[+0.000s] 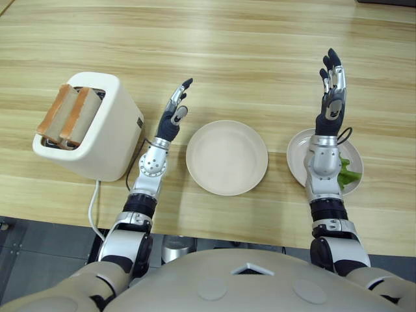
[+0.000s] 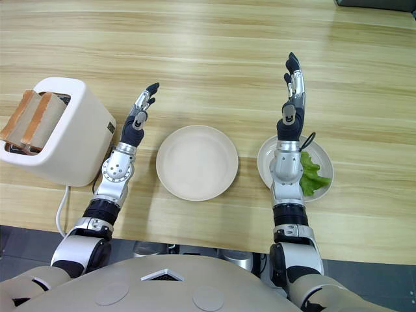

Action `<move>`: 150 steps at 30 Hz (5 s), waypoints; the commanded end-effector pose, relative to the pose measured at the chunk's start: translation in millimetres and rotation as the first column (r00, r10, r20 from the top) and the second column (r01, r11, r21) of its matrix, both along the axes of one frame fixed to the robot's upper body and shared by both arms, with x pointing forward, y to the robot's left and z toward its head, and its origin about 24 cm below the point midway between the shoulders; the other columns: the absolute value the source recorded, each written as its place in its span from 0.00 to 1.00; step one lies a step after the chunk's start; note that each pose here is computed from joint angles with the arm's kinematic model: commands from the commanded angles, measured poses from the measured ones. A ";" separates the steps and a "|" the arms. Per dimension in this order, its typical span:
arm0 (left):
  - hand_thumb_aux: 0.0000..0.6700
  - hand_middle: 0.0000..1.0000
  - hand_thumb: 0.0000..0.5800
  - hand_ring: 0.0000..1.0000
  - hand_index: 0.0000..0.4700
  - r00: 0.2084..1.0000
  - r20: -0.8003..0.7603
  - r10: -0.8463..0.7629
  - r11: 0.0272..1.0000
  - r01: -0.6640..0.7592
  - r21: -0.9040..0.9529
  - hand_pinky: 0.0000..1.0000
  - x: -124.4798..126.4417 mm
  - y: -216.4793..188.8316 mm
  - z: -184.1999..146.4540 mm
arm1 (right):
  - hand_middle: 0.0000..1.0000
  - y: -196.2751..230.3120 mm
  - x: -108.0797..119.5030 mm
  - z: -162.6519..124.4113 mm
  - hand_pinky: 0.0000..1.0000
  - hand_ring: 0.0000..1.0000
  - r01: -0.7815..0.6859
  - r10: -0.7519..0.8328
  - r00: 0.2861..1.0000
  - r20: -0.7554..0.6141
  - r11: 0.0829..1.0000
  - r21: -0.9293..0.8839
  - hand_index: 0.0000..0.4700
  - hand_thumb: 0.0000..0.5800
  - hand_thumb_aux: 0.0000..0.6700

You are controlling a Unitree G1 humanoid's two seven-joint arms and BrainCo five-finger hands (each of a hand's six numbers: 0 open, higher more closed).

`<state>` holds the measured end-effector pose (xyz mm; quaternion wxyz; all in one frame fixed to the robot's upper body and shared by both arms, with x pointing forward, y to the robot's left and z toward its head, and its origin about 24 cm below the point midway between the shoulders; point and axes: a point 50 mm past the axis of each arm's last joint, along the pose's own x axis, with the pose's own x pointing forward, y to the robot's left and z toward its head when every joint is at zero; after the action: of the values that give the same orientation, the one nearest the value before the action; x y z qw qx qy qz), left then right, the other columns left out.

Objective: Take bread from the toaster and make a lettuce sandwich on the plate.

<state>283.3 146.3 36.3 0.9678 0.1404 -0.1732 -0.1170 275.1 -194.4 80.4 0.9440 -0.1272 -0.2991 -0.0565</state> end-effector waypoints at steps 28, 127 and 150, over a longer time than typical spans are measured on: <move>0.00 0.00 0.00 0.00 0.00 0.909 0.415 0.030 0.949 -0.156 0.273 0.00 -48.3 28.1 96.3 | 0.00 29.5 5.5 4.2 0.00 0.00 -0.090 0.090 0.996 -0.004 0.996 0.012 0.00 0.00 0.00; 1.00 1.00 1.00 1.00 0.98 0.958 0.183 0.219 0.764 -0.285 0.579 1.00 2.4 175.4 209.0 | 0.00 -3.7 14.9 21.1 0.00 0.00 0.021 -0.017 0.998 0.057 0.997 -0.079 0.00 0.00 0.00; 1.00 1.00 1.00 1.00 0.98 0.814 -0.297 -0.499 0.791 0.568 0.228 1.00 23.1 -4.5 71.5 | 0.00 -149.1 -35.6 -4.6 0.00 0.00 -0.084 -0.372 0.911 -0.178 0.254 -0.964 0.00 0.00 0.00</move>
<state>304.3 148.8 118.9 0.8893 0.2021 -0.0950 -0.3991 247.5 -343.6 94.3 0.7314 -0.6745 -0.0936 0.0369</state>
